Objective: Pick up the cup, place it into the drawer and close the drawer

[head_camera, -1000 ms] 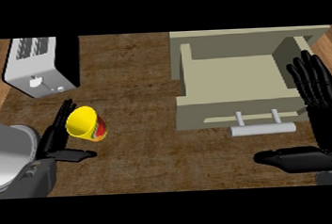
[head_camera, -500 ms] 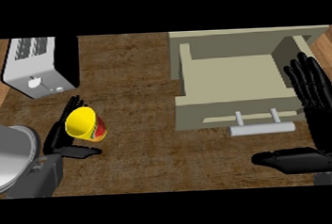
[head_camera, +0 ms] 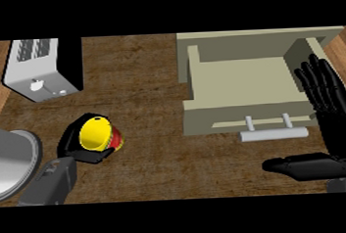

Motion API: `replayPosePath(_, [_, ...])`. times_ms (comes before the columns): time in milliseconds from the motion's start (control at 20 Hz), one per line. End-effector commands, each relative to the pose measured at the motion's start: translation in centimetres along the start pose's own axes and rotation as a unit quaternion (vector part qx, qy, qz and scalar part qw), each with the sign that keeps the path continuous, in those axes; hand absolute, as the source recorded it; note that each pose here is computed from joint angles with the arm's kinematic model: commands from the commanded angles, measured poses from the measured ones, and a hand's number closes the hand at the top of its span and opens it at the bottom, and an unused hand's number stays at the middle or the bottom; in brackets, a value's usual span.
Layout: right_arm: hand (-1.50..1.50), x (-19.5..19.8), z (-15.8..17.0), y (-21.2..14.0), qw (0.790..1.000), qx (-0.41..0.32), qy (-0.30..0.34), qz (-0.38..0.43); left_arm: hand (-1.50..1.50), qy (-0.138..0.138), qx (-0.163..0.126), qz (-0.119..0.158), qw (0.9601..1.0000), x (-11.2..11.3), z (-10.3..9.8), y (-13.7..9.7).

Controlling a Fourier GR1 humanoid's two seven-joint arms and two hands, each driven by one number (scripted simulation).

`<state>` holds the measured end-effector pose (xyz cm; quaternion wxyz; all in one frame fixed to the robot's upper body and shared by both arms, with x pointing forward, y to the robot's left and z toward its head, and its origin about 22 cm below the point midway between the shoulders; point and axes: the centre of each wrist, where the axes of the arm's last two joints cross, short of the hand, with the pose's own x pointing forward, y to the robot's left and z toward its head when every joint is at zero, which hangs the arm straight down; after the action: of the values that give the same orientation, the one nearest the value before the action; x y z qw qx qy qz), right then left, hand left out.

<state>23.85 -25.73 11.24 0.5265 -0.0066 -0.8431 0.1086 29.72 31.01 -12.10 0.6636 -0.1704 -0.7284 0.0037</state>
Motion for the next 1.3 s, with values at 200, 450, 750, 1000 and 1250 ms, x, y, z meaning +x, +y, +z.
replayPosePath(200, [-1.5,-0.2,-0.4,0.7,1.0,-0.004,0.0,0.011,1.5,-0.107,-0.028,0.092,0.9897,0.0,-0.9,-1.0])
replayPosePath(450, [-1.5,0.4,-0.3,0.3,1.0,-0.012,0.005,0.007,1.5,-0.17,0.147,0.035,0.9738,-1.1,3.0,0.7])
replayPosePath(750, [-1.5,0.4,0.0,-1.0,1.0,-0.02,0.003,0.014,1.5,-0.204,0.125,0.045,0.97,-0.5,1.6,0.3])
replayPosePath(1000, [-1.5,0.5,0.5,-0.7,1.0,-0.018,0.002,0.01,1.5,-0.239,0.081,0.029,0.9672,2.9,-3.1,-0.4])
replayPosePath(1250, [-1.5,-0.6,1.7,-2.5,1.0,-0.022,0.018,0.013,1.5,-0.237,0.018,0.019,0.9711,6.2,-8.4,-4.5])
